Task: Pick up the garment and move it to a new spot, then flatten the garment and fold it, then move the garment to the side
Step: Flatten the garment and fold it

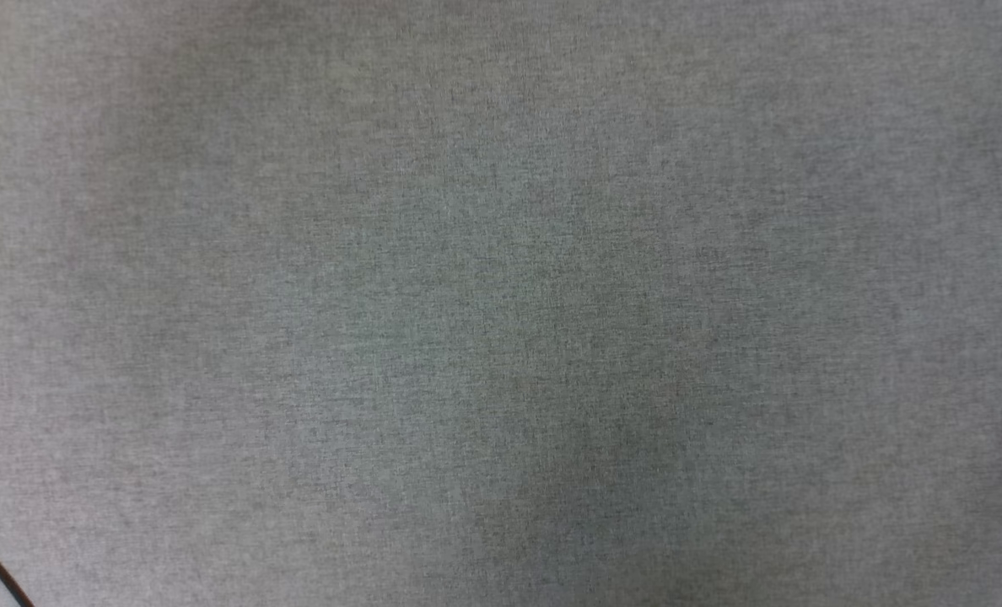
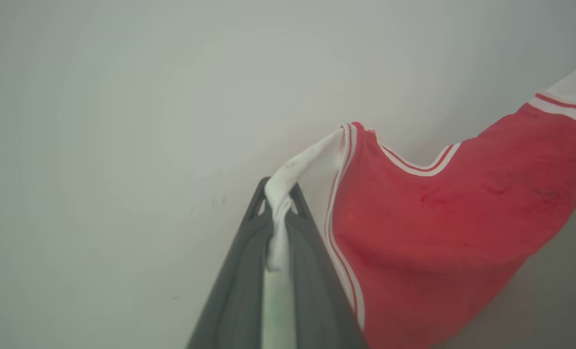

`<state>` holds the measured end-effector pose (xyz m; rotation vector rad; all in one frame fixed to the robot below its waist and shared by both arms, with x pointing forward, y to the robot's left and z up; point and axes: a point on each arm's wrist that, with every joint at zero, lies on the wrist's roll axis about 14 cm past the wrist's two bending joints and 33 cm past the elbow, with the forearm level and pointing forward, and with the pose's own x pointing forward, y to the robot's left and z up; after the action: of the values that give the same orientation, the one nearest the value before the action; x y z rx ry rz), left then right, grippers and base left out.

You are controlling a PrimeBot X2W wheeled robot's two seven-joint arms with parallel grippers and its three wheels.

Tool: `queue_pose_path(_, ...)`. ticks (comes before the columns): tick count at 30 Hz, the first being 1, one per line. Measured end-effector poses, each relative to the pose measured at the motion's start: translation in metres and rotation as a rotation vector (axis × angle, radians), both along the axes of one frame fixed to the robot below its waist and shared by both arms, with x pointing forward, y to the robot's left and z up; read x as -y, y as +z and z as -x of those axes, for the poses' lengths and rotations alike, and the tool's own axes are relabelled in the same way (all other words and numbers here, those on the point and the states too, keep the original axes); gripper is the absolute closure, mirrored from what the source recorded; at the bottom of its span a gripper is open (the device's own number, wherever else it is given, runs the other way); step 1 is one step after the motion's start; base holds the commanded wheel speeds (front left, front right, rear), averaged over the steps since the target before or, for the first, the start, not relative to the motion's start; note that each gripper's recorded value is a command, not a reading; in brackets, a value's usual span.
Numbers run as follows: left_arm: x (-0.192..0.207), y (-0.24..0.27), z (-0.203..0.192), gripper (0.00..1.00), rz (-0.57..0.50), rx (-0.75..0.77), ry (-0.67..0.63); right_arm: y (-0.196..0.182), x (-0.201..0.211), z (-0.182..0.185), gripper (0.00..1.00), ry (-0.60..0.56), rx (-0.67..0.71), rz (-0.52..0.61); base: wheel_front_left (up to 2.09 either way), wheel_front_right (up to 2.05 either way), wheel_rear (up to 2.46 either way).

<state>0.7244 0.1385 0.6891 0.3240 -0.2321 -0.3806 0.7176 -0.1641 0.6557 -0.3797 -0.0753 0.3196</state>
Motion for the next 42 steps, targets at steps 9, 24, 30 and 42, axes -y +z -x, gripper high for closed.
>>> queue_pose_path(9, -0.009, -0.103, 0.040, 1.00, 0.068, -0.207, -0.013, -0.091, -0.019, 0.043, 1.00, 0.063, -0.180, -0.078, 0.00, 0.00, 0.00)
queue_pose_path(24, -0.034, -0.212, 0.191, 1.00, 0.164, -0.502, 0.029, -0.165, -0.008, 0.178, 1.00, 0.112, -0.396, -0.136, 0.00, 0.00, 0.00)
queue_pose_path(30, -0.045, -0.235, 0.255, 1.00, 0.192, -0.585, 0.071, -0.188, 0.014, 0.235, 1.00, 0.088, -0.473, -0.159, 0.00, 0.00, 0.00)
queue_pose_path(42, -0.066, -0.271, 0.364, 1.00, 0.230, -0.732, 0.181, -0.234, 0.051, 0.353, 1.00, 0.010, -0.618, -0.254, 0.00, 0.00, 0.00)
